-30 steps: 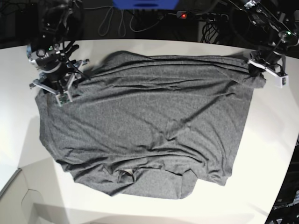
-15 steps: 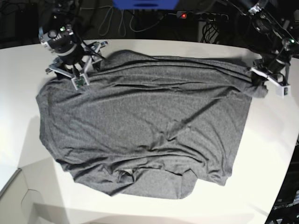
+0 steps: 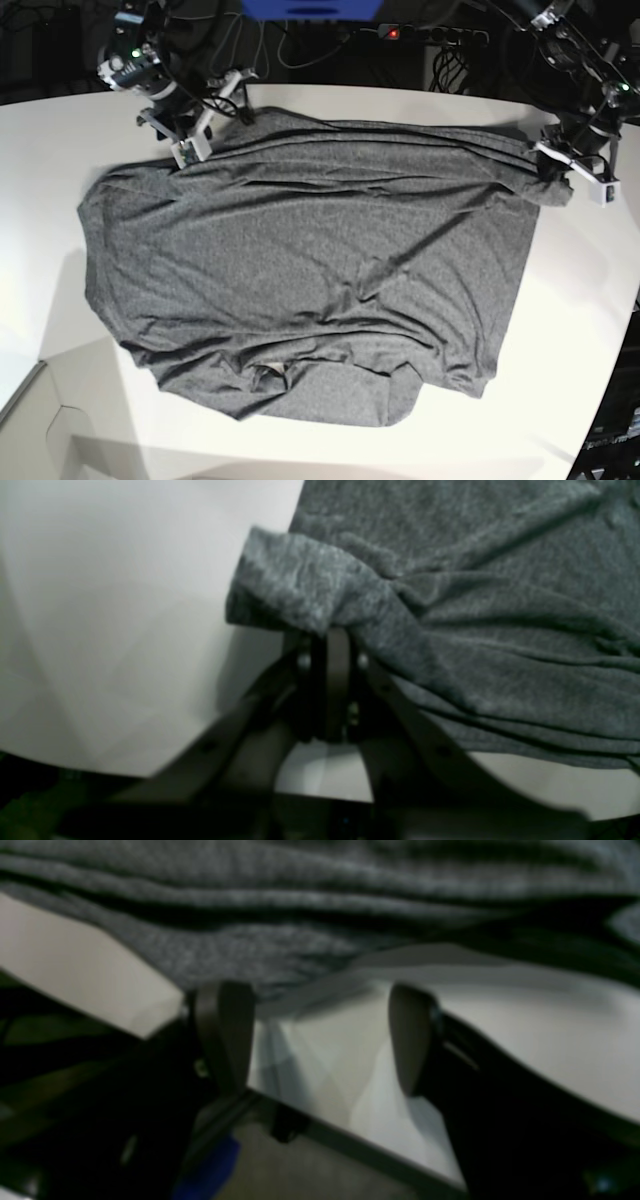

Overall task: Layout the t-shirt on the table in an organized manner, then fold the t-shirt properly
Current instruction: 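Pull the held edge apart with both grippers to flatten the shirt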

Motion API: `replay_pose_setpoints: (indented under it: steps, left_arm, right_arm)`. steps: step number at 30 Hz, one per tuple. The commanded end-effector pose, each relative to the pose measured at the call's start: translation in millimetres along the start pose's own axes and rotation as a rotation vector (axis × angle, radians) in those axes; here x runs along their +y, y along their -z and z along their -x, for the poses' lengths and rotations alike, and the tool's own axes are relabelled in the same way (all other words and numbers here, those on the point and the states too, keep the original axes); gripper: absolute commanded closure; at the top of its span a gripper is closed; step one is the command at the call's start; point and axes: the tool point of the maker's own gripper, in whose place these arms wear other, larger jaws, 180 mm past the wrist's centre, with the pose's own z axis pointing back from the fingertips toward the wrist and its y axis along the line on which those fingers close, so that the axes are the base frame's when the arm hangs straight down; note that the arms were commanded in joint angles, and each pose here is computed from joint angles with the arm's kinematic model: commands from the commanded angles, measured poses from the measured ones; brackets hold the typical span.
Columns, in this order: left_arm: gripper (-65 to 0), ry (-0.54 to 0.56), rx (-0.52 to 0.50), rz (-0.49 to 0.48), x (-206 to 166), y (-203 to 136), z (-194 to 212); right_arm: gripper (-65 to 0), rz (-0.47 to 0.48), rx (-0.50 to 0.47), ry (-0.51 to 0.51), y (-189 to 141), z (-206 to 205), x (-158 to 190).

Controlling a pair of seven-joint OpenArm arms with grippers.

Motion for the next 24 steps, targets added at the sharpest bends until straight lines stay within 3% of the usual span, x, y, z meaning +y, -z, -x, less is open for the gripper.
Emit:
replay_pose_setpoints:
  steps: [1, 9, 12, 18, 24]
  left_arm:
    - [-0.2, 0.018, -0.048, -0.005, 1.5, -4.8, -15.5]
    - [-0.2, 0.032, -0.054, -0.014, 6.9, -7.4, -20.5]
    - [-0.2, 0.037, -0.057, -0.019, 9.4, -8.6, -22.2]
    - [-0.2, 0.048, -0.062, -0.024, 12.0, -9.6, -26.6]
    - [-0.2, 0.054, -0.069, -0.028, 13.5, -10.2, -30.7]
  right_arm:
    - [-42.9, -0.01, -0.002, 0.009, 0.4, -0.1, 2.5]
    - [-41.8, -0.059, -0.016, 0.003, 4.7, -5.5, 17.3]
    - [-31.9, -0.081, -0.018, -0.011, 6.9, -8.0, 25.5]
    - [-0.2, -0.095, -0.025, -0.025, 6.9, -11.7, 31.7]
    - [0.0, -0.063, -0.071, -0.048, -4.6, -26.5, 26.2]
